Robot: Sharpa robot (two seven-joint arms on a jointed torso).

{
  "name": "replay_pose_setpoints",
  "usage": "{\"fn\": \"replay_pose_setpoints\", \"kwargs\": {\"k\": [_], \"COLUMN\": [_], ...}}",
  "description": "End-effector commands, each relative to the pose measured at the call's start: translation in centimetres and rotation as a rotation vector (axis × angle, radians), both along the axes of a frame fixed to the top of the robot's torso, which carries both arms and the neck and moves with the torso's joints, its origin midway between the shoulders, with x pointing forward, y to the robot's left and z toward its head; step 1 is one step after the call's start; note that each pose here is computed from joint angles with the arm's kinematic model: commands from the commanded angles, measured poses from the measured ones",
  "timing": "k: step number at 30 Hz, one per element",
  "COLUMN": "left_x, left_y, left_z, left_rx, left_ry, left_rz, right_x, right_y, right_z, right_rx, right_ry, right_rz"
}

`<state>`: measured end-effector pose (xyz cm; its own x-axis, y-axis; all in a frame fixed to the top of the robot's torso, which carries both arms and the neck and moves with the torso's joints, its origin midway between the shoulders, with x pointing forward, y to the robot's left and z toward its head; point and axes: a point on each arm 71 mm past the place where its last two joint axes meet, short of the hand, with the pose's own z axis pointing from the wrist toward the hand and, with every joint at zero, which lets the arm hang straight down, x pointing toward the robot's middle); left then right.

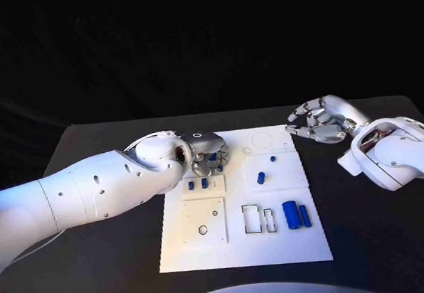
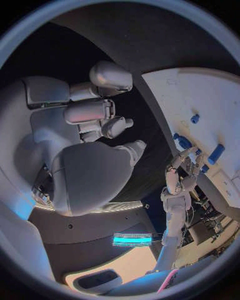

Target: Assemble the parts on the task board

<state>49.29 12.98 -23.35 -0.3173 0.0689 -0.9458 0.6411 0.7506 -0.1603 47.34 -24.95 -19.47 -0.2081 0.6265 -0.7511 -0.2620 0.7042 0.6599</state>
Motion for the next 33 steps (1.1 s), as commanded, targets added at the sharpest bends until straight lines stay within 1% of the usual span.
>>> {"fn": "replay_pose_setpoints", "kwargs": {"k": [1,10,19,27,33], "left_x": [-0.05,0.02,0.01,-0.09,-0.59], "left_y": [-0.1,-0.1,-0.2,-0.5,-0.4], "left_z": [-0.43,-0.57,-0.48,-0.07,0.59], "left_rx": [0.033,0.04,0.025,-0.025,-0.08], "left_ry": [0.026,0.033,0.016,-0.018,-0.021], "left_rz": [0.0,-0.002,-0.013,-0.03,-0.041], "right_x": [-0.1,-0.1,-0.1,-0.1,-0.1], "right_y": [0.2,0.2,0.2,0.3,0.3], "right_z": [0.0,0.0,0.0,0.0,0.0], "right_rx": [-0.001,0.0,0.0,0.001,0.001], "right_ry": [-0.005,-0.006,-0.007,-0.007,-0.008], "right_rz": [0.012,0.013,0.014,0.015,0.015]}}
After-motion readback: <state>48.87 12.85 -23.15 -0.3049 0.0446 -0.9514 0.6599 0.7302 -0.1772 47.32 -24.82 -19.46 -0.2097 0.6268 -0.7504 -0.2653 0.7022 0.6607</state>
